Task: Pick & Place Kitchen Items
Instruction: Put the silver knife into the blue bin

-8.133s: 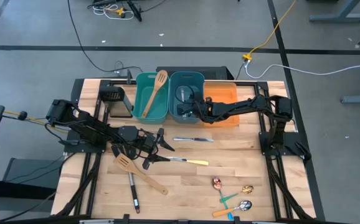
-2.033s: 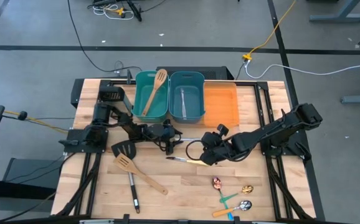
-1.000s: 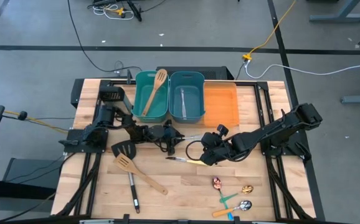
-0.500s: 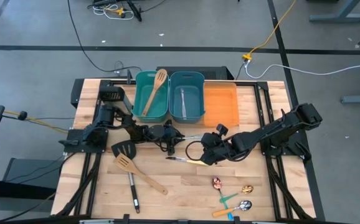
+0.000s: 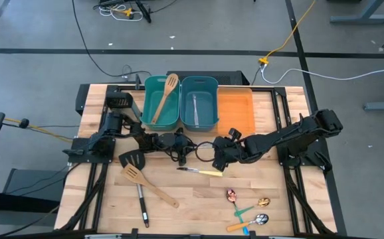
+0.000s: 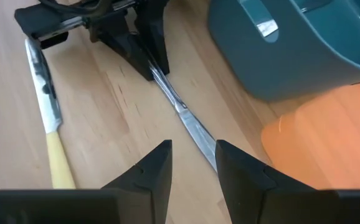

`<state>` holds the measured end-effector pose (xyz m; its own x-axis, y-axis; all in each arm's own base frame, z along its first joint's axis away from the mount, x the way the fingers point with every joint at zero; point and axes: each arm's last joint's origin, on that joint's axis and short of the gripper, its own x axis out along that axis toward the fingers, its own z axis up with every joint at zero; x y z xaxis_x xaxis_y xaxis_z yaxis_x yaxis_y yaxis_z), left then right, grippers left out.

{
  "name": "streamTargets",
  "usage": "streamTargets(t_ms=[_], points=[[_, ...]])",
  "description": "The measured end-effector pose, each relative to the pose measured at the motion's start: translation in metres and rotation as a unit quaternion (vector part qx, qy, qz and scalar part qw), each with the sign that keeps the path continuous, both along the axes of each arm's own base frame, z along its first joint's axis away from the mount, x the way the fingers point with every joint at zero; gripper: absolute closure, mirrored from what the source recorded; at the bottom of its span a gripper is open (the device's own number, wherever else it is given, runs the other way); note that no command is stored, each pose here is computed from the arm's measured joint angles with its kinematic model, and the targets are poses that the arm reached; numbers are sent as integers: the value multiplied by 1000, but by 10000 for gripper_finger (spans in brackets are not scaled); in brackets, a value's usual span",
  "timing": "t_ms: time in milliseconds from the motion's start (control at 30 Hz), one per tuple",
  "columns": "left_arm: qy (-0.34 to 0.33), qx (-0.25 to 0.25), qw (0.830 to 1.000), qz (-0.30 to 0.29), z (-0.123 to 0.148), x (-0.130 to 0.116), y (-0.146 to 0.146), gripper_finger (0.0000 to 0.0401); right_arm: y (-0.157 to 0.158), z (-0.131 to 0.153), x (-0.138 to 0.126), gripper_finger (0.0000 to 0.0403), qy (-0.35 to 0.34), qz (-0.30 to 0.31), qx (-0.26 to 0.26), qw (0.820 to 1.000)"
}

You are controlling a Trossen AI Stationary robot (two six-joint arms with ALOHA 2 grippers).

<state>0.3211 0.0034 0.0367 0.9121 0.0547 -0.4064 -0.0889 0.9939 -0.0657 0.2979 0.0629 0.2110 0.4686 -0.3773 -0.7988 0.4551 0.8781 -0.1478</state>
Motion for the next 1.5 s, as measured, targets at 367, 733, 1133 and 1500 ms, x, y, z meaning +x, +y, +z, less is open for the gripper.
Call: streamTargets(t_ms=[367, 733, 1133, 1500], points=[[-1, -3, 1000, -3, 0, 0, 0, 331, 1, -27, 10, 270, 61, 37, -16, 997], [-8, -12, 1000, -18, 1, 0, -1, 331, -9, -35, 16, 270, 80, 64, -12, 995], [-8, -14, 1000, -22, 1, 0, -2, 331, -22, -57, 8, 270, 96, 78, 15, 992], [-15, -21, 999, -24, 2, 1, -3, 331, -32, -77, -2, 270, 87, 67, 30, 993]])
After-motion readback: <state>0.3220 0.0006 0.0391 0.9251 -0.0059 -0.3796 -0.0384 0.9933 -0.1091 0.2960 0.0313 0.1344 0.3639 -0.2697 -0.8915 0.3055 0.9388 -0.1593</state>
